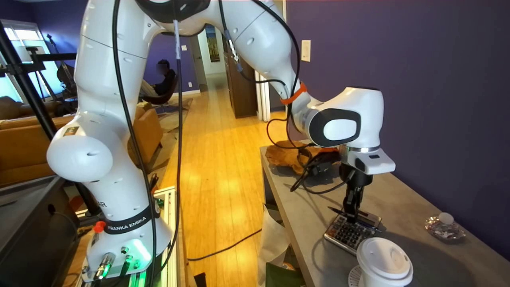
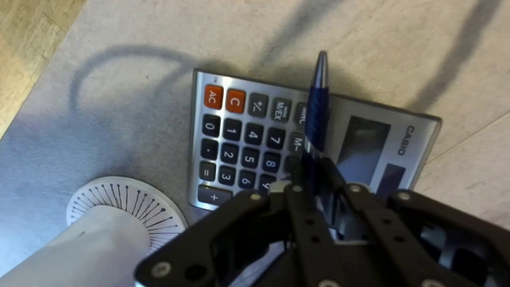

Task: Move the pen from the tray to the calculator

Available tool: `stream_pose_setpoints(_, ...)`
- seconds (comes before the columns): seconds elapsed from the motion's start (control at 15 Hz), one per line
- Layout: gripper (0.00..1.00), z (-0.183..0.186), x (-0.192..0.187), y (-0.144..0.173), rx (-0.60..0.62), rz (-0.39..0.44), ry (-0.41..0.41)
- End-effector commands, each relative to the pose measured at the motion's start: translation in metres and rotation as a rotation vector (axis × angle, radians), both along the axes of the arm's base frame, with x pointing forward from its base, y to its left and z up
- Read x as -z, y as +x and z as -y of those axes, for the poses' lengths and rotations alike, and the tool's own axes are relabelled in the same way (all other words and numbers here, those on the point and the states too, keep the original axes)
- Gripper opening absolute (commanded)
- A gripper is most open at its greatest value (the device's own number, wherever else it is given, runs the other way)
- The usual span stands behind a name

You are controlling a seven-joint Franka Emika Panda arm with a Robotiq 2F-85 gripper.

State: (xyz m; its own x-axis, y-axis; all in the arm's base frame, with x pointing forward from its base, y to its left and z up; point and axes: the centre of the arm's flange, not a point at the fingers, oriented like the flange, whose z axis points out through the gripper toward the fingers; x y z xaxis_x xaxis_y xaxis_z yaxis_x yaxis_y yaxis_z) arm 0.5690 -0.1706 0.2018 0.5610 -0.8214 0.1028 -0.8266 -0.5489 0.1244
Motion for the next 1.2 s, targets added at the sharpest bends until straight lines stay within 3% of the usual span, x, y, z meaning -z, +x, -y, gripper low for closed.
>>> stream_pose_setpoints(0.0,0.03,-0.003,0.001,0.013,0.006,0.024,-0.047)
stream_pose_setpoints(0.2,0.03,-0.005,0.002,0.019,-0.002,0.030,-0.049)
stream_pose_setpoints(0.27,0.39,-0.005,0.003,0.021,-0.004,0.027,-0.047)
stream_pose_setpoints(0.4,0.46,-0.005,0.004,0.022,-0.006,0.024,-0.054)
stream_pose_setpoints(0.87,0.95,-0.001,-0.021,0.011,-0.028,0.062,-0.045)
stream_pose_setpoints(1.13,1.00,-0.004,-0.069,-0.024,-0.192,0.076,-0.031)
